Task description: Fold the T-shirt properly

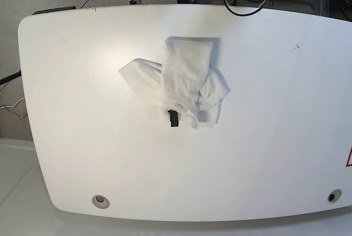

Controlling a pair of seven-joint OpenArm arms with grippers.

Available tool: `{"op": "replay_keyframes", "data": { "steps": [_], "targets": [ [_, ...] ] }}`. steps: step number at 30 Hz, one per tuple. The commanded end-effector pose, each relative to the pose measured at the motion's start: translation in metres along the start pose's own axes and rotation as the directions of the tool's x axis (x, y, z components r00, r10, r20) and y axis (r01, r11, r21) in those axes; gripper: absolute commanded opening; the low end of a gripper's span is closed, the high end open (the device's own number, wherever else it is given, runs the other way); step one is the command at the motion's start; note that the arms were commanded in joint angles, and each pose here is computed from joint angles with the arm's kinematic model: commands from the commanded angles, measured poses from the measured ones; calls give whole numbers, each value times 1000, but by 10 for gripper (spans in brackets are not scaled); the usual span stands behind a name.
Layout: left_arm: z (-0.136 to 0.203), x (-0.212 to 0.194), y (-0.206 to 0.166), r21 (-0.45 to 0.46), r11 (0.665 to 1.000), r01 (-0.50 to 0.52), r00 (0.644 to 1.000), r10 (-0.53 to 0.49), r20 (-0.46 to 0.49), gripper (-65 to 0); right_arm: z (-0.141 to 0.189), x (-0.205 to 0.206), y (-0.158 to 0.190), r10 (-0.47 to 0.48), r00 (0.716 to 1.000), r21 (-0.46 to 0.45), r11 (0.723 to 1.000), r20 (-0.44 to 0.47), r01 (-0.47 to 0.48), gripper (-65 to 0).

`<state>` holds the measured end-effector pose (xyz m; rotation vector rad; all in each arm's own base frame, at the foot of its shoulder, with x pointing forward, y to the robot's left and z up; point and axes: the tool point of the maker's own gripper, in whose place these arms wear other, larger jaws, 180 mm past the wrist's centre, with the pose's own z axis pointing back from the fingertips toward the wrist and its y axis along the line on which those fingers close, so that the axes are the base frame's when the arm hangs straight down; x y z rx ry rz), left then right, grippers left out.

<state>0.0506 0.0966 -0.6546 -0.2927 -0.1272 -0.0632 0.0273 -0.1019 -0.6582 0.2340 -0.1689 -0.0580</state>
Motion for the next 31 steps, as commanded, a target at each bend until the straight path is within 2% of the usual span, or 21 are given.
{"op": "replay_keyframes", "data": {
  "steps": [1,14,31],
  "targets": [
    [0,6,2,13,1000,1,1000,-1,15,-638,-1,-5,6,-5,1000,12,1000,-9,5,-128],
    [1,8,7,22,1000,5,1000,-6,17,-638,-3,-11,25,-14,1000,39,999,-16,15,-128],
    [-3,18,-6,0,1000,16,1000,-16,18,-638,-4,-7,27,-18,1000,42,999,-10,18,-128]
  ]
}}
